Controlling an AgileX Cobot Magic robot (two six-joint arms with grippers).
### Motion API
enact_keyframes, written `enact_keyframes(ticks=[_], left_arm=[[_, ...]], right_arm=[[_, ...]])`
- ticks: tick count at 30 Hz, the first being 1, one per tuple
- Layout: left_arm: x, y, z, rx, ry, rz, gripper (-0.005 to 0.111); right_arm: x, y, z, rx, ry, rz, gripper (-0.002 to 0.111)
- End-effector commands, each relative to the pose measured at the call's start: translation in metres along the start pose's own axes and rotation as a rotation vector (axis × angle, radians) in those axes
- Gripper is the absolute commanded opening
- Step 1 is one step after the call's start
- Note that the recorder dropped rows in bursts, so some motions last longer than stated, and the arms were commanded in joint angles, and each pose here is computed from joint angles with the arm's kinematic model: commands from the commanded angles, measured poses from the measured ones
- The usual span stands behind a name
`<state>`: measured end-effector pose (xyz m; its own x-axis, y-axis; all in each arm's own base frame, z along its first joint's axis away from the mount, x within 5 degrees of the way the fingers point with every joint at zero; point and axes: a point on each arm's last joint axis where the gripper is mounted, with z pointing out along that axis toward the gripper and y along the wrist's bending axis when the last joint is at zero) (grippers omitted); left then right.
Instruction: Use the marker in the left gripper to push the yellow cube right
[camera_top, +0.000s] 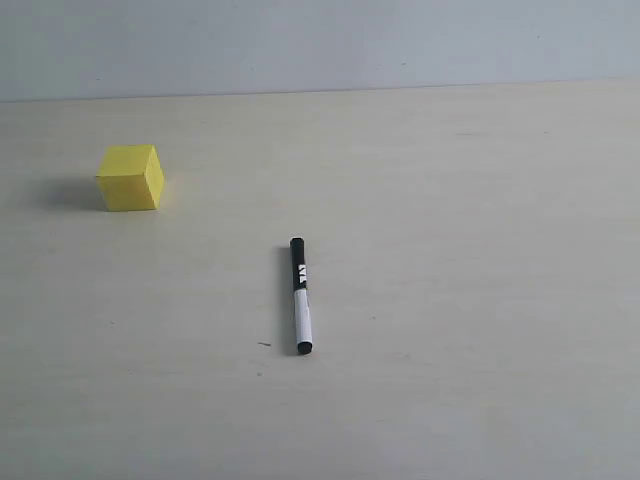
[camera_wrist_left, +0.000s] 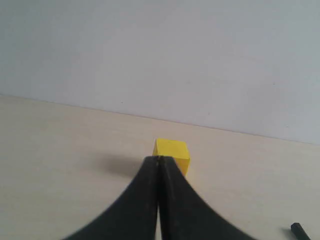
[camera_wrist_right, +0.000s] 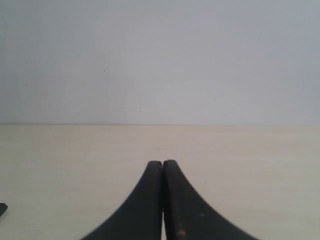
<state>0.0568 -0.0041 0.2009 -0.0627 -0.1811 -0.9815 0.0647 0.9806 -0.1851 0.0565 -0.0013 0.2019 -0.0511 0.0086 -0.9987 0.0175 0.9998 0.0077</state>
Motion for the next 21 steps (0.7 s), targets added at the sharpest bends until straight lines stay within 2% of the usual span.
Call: enact_keyframes(ticks=[1,2,4,7,8,9,14,18,19,21], left_arm=[[-0.001,0.000,-0.001,0.002,-0.011,-0.002,0.003],[-0.001,0.000,-0.001,0.004,-0.018,-0.002,0.003],[-0.005,-0.001,-0.001,0.016,-0.057,-0.091,0.003],[-0.007,-0.002,-0.001,0.039,-0.074,-0.434,0.003],[-0.007,-0.002,-0.001,0.043,-0.075,-0.506,0.003],[-0.009,-0.002,-0.001,0.051,-0.092,-0.525,0.003],[-0.020,-0.004,-0.003,0.095,-0.206,-0.473,0.003],[-0.019,-0.004,-0.003,0.083,-0.200,-0.389,0.003],[-0.020,-0.004,-0.003,0.079,-0.209,-0.331,0.003],[-0.020,-0.004,-0.003,0.081,-0.210,-0.339,0.003]], right_arm=[[0.001,0.000,0.000,-0.001,-0.005,-0.002,0.000],[0.001,0.000,0.000,-0.001,-0.005,-0.002,0.000],[0.001,0.000,0.000,-0.001,-0.005,-0.002,0.000],[0.001,0.000,0.000,-0.001,-0.005,-0.002,0.000],[0.001,0.000,0.000,-0.001,-0.005,-0.002,0.000],[0.001,0.000,0.000,-0.001,-0.005,-0.002,0.000],[0.001,0.000,0.000,-0.001,-0.005,-0.002,0.000],[0.001,0.000,0.000,-0.001,-0.005,-0.002,0.000],[0.001,0.000,0.000,-0.001,-0.005,-0.002,0.000],[0.001,0.000,0.000,-0.001,-0.005,-0.002,0.000]])
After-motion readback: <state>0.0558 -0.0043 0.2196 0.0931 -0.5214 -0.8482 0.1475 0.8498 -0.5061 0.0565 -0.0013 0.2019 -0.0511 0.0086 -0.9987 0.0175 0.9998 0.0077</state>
